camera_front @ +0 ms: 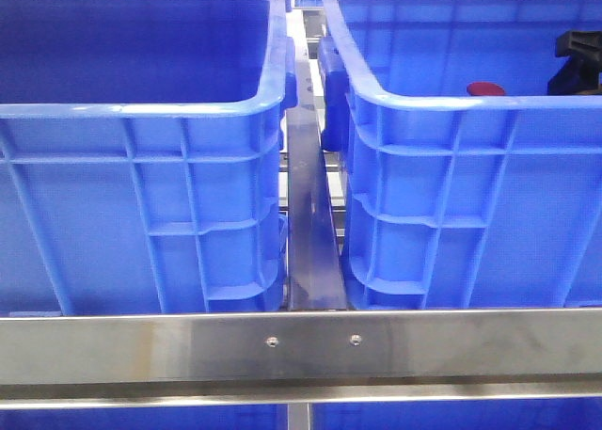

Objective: Pick red and yellow buttons and place in box
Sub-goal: 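Lower the yellow button beside the red one and open the right gripper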

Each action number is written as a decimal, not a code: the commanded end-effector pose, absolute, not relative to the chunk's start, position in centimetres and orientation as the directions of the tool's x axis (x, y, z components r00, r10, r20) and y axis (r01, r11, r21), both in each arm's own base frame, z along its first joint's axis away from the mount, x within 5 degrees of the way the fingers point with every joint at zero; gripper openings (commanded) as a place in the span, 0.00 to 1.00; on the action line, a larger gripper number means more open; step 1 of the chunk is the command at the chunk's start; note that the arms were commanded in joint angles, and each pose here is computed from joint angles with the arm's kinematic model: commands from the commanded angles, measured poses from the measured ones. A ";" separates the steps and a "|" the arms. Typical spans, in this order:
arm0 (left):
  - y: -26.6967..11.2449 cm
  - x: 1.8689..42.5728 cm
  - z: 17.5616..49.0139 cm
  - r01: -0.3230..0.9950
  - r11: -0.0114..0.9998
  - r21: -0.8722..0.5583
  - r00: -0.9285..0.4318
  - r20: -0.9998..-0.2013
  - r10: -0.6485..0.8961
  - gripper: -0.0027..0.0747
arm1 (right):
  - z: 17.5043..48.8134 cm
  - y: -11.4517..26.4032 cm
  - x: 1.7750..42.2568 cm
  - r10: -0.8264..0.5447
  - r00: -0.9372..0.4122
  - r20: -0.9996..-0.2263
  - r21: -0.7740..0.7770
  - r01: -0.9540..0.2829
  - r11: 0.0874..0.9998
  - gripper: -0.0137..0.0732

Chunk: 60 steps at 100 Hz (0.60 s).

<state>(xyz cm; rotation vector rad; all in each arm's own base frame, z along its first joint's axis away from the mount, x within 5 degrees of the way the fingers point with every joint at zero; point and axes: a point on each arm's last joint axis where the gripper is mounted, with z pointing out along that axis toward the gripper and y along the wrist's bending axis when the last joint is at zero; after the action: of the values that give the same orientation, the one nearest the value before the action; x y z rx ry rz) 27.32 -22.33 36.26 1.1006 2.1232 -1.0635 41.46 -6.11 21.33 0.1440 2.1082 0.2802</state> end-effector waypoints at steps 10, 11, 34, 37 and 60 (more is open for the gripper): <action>-22.2 26.3 39.1 0.853 0.329 -0.404 -0.508 -0.785 0.355 0.74 | 24.3 -6.2 41.4 0.214 -0.452 -0.866 0.260 -0.040 0.965 0.73; -22.2 26.3 39.1 0.853 0.329 -0.404 -0.508 -0.785 0.355 0.74 | 24.4 -6.2 41.4 0.214 -0.452 -0.866 0.261 -0.043 0.964 0.73; -22.2 26.3 39.1 0.853 0.329 -0.404 -0.508 -0.785 0.355 0.74 | 26.2 -5.6 40.7 0.206 -0.418 -0.885 0.270 -0.098 0.958 0.72; -22.2 26.3 39.1 0.853 0.329 -0.404 -0.508 -0.785 0.355 0.74 | 26.5 -5.6 40.5 0.202 -0.412 -0.888 0.265 -0.100 0.959 0.71; -22.2 26.6 39.1 0.852 0.354 -0.385 -0.501 -0.796 0.339 0.68 | 28.8 -5.2 37.4 0.163 -0.381 -0.910 0.211 -0.089 0.973 0.44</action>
<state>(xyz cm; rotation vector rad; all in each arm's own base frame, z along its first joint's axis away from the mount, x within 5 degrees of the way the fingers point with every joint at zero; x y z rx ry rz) 27.51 -22.35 36.32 1.0813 2.1149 -1.0518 39.02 -5.32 25.14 0.0924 2.0355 0.2869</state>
